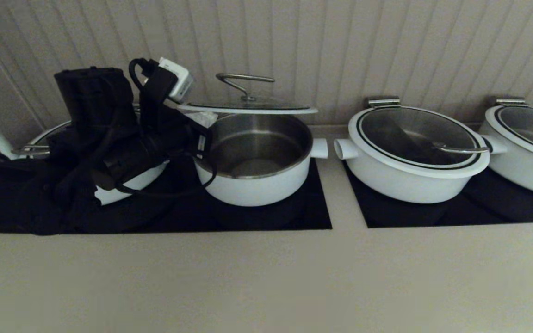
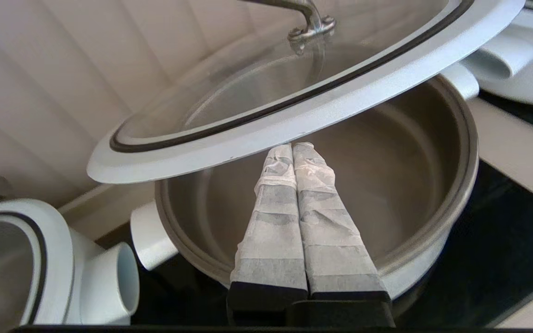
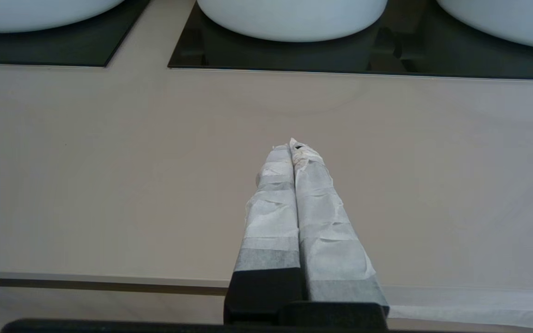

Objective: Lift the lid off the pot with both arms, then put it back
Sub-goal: Open the pot lid completely

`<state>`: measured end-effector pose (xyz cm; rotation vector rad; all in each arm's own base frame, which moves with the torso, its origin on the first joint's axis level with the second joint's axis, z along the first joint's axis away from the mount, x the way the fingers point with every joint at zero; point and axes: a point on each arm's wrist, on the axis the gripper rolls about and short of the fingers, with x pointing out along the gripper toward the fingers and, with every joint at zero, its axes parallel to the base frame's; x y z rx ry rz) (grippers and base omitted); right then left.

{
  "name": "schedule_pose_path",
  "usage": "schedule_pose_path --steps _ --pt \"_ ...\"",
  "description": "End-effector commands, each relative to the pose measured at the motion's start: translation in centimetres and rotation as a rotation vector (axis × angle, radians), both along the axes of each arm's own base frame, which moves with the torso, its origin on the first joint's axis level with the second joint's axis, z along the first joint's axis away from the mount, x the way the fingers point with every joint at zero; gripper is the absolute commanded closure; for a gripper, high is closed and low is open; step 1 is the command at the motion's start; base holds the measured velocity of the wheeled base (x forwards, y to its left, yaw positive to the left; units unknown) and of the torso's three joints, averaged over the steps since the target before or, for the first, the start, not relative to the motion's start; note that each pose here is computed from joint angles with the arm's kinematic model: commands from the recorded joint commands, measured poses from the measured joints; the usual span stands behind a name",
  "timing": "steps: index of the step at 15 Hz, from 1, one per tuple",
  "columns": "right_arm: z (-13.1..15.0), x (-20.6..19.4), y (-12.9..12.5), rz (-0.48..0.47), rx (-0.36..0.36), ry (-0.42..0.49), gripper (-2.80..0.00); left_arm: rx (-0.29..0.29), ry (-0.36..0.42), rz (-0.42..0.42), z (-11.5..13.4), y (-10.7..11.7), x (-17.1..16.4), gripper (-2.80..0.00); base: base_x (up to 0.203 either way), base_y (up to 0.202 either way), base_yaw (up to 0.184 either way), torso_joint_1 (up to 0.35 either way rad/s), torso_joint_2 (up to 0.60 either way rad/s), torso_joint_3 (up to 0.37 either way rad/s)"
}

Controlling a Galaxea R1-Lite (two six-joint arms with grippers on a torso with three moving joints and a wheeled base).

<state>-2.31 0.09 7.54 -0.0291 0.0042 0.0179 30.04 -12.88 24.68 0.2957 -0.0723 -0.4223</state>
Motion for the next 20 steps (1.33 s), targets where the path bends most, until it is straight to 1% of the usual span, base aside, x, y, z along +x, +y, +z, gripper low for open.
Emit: schedule_pose_path --steps 1,2,5,11,14,15,18,20 --pt "0.0 0.0 0.0 0.001 -0.001 0.002 0.0 -0.008 -0.032 0.0 0.9 0.0 0.1 0.0 0.0 0.0 0.0 0.0 0.0 0.0" --pt "0.0 0.0 0.0 0.001 -0.002 0.002 0.0 -0.003 -0.047 0.001 1.2 0.0 0.1 0.0 0.0 0.0 0.0 0.0 0.0 0.0" --pt "0.0 0.0 0.0 0.001 0.0 0.002 0.0 -0.003 -0.059 0.001 1.6 0.0 0.1 0.0 0.0 0.0 0.0 0.0 0.0 0.0" --pt "0.0 0.0 0.0 0.001 -0.001 0.002 0.0 -0.019 -0.095 0.001 2.8 -0.1 0.3 0.0 0.0 0.0 0.0 0.0 0.0 0.0" --pt "0.0 0.0 0.0 0.001 -0.002 0.0 0.0 -0.016 -0.093 0.001 2.9 0.0 0.1 0.0 0.0 0.0 0.0 0.0 0.0 0.0" --pt "0.0 0.0 0.0 0.001 -0.001 0.002 0.0 0.001 -0.065 0.002 2.6 0.1 -0.3 0.0 0.0 0.0 0.0 0.0 0.0 0.0" --pt "0.0 0.0 0.0 0.001 -0.001 0.002 0.0 0.067 0.051 0.0 1.5 1.0 -2.2 0.0 0.0 0.0 0.0 0.0 0.0 0.0" --pt "0.0 0.0 0.0 0.001 -0.002 0.002 0.0 0.11 0.145 -0.005 1.1 1.7 -3.9 0.0 0.0 0.0 0.0 0.0 0.0 0.0"
